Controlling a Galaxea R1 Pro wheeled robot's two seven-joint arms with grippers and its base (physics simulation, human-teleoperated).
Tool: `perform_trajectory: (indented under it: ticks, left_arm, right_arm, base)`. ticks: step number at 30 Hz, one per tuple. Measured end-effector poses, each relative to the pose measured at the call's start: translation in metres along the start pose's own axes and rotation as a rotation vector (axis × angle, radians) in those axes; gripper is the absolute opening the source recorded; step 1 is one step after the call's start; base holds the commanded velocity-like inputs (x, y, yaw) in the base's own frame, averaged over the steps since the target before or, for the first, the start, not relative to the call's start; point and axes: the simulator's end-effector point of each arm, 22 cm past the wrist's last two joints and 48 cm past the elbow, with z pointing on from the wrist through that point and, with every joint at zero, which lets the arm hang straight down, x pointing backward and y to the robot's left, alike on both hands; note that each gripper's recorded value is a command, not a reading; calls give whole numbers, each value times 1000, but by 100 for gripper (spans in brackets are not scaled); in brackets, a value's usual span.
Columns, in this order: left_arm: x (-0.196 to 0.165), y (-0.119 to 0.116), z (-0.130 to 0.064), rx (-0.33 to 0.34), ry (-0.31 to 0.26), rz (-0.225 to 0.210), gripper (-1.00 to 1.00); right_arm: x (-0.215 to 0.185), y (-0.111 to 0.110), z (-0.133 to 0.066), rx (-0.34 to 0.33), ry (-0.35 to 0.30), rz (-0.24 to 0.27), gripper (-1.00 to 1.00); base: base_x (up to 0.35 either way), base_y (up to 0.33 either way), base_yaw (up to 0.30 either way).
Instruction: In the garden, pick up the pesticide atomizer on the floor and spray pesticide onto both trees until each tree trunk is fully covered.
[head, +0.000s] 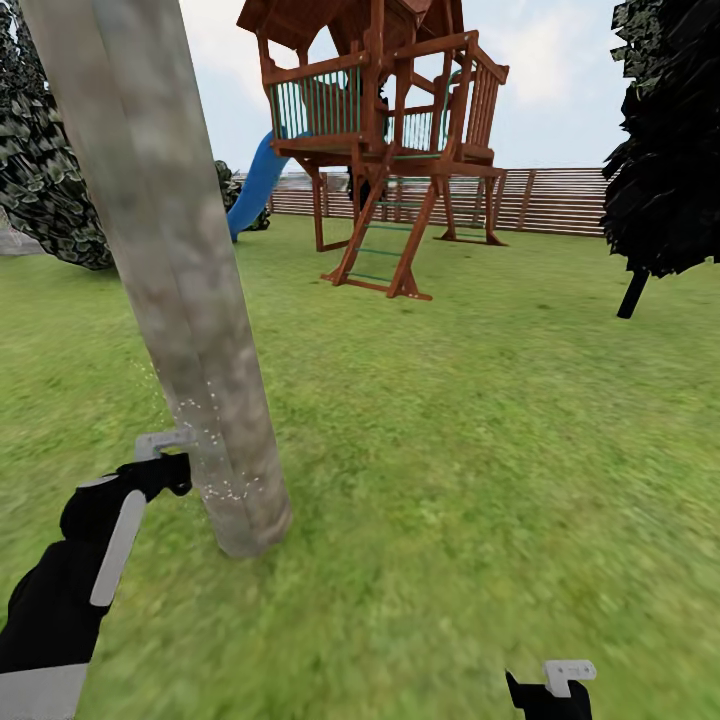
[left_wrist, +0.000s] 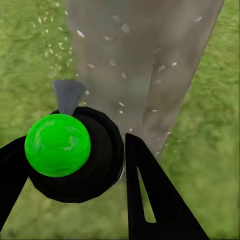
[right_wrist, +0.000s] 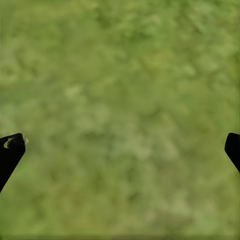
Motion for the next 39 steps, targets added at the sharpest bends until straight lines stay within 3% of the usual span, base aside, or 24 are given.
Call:
perform_trajectory:
  ticks: [3, 5, 8, 11, 14, 15, 18, 21, 24, 26, 28, 31, 39]
  left_arm:
    - [4, -13, -1, 23, 23, 7, -100]
    - [7, -31, -3, 54, 34, 39, -100]
    - [8, -26, -3, 37, 49, 63, -100]
    - [14, -18, -2, 20, 57, 57, -100]
    - [47, -16, 2, 14, 100, 58, -100]
    - [73, -16, 15, 10, 124, 52, -100]
    - [130, -30, 41, 18, 162, 87, -100]
    - [179, -37, 51, 15, 222, 114, -100]
    - [229, -20, 65, -27, 223, 98, -100]
    - [273, -5, 65, -64, 278, 108, -100]
    - [270, 4, 66, -106, 252, 105, -100]
    - [264, 2, 67, -114, 205, 88, -100]
    - [268, -10, 66, -95, 211, 67, -100]
  right_arm:
    - [0, 0, 0, 0, 0, 0, 100]
    - [0, 0, 0, 0, 0, 0, 100]
    - [0, 0, 0, 0, 0, 0, 100]
    - [0, 0, 0, 0, 0, 0, 100]
    - [0, 0, 0, 0, 0, 0, 100]
    - [0, 0, 0, 0, 1, 0, 100]
    - [1, 0, 0, 0, 1, 0, 100]
    - [1, 0, 0, 0, 1, 0, 100]
    - [1, -1, 0, 1, 1, 0, 100]
    - [1, -1, 0, 2, 1, -1, 100]
    - [0, -2, 0, 3, 1, -1, 100]
    - [0, -2, 0, 3, 1, -2, 100]
    - [0, -1, 0, -2, 0, -1, 100]
  base:
    - [0, 0, 0]
    - [0, 0, 0]
    - [0, 0, 0]
    - [0, 0, 0]
    - [0, 0, 0]
    - [0, 0, 0]
    - [0, 0, 0]
    - [0, 0, 0]
    - [0, 0, 0]
    - [0, 0, 0]
    - [0, 0, 0]
    - [-72, -68, 0]
    - [-63, -252, 2]
